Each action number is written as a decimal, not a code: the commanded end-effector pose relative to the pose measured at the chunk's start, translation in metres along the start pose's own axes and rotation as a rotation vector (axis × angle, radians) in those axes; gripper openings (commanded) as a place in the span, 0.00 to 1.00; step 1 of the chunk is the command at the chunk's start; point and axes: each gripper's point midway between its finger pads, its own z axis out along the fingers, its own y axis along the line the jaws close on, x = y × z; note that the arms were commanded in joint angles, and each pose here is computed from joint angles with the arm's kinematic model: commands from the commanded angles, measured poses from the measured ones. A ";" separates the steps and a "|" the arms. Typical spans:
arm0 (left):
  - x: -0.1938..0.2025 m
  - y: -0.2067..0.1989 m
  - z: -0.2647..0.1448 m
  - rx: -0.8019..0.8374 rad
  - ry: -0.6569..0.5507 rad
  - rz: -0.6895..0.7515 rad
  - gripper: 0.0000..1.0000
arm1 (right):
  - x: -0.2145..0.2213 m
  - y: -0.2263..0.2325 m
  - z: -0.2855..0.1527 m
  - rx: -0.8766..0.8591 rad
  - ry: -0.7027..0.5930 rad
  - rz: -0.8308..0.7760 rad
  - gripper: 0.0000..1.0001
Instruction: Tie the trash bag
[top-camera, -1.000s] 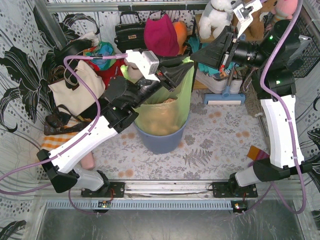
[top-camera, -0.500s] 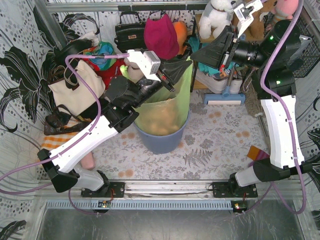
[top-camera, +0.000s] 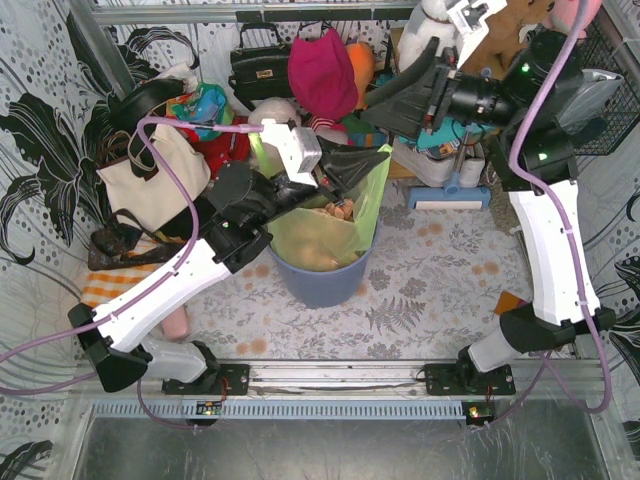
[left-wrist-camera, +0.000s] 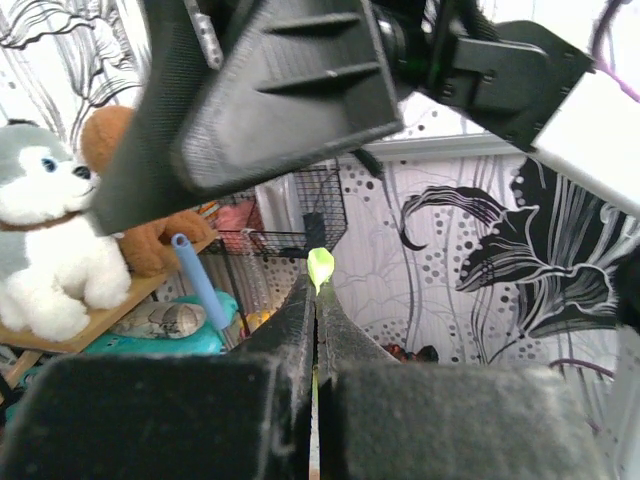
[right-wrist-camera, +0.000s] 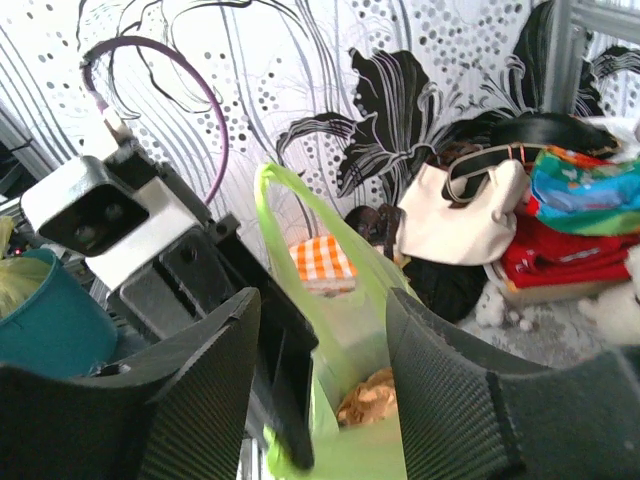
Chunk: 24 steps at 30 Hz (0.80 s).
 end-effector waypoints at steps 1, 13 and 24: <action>-0.021 -0.019 -0.010 0.102 -0.072 0.055 0.00 | -0.002 0.008 0.023 -0.038 0.010 -0.058 0.56; -0.027 -0.038 -0.029 0.177 -0.106 0.071 0.00 | 0.018 0.012 0.091 -0.213 0.028 -0.152 0.72; -0.026 -0.041 -0.031 0.192 -0.099 0.062 0.00 | 0.037 0.036 0.122 -0.516 0.023 -0.230 0.86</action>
